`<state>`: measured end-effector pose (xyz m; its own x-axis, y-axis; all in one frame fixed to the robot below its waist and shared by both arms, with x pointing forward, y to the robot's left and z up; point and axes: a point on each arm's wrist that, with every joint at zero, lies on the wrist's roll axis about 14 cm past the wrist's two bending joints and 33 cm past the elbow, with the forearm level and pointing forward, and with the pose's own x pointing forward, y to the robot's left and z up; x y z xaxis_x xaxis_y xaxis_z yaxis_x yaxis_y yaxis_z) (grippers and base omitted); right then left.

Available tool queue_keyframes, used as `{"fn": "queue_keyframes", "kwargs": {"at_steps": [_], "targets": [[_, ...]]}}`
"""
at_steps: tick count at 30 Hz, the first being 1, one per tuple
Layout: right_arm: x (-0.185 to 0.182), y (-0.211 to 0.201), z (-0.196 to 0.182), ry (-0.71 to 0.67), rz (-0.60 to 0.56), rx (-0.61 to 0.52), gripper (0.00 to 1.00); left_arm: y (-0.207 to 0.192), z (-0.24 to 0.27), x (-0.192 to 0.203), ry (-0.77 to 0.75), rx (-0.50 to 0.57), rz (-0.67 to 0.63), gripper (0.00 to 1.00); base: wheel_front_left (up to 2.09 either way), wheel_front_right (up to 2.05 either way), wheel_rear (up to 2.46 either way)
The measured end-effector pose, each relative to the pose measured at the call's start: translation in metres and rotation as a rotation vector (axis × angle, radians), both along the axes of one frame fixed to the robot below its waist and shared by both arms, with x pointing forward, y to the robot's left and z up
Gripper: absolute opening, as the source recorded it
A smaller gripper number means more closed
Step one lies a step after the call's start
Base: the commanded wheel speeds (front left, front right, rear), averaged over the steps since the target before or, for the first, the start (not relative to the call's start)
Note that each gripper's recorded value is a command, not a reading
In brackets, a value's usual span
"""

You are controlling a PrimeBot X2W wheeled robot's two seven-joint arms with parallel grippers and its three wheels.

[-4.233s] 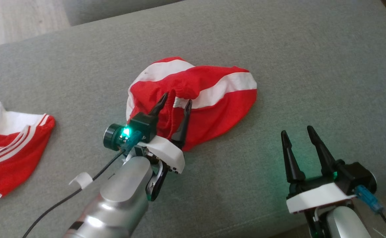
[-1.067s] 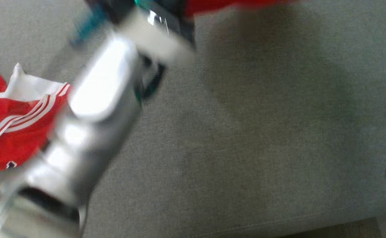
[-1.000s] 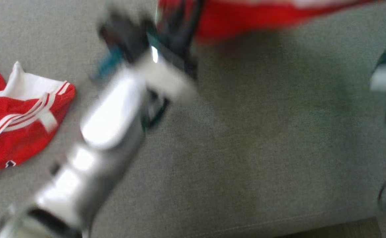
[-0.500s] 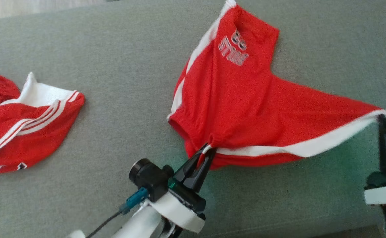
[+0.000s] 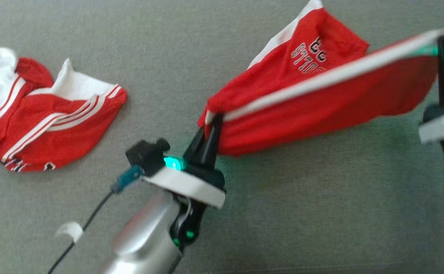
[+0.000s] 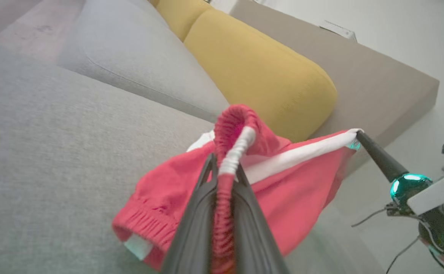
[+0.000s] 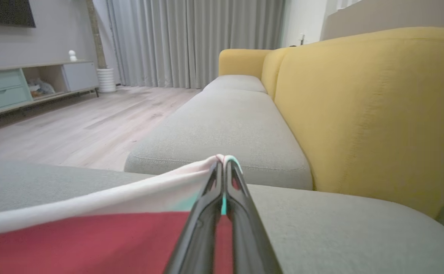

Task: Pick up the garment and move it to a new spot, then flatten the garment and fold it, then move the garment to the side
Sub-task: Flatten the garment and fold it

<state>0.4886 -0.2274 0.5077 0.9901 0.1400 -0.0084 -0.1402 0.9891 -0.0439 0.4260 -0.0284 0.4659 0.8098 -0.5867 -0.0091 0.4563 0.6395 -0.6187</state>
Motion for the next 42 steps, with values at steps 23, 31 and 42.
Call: {"fn": "queue_keyframes", "kwargs": {"at_steps": [23,31,42], "targets": [[0.109,0.088,-0.085,0.196,0.242,-0.134,1.00,0.034,-0.034,0.024,0.202,-0.088,0.150,1.00,0.00,0.00,0.00],[0.097,0.075,-0.083,0.222,0.249,-0.111,1.00,0.055,0.006,0.035,-0.082,0.195,0.235,1.00,0.00,0.00,0.00],[0.085,0.055,-0.132,0.490,0.205,-0.078,1.00,0.121,0.017,-0.014,-0.146,0.400,0.509,1.00,0.00,0.00,0.00]]}}
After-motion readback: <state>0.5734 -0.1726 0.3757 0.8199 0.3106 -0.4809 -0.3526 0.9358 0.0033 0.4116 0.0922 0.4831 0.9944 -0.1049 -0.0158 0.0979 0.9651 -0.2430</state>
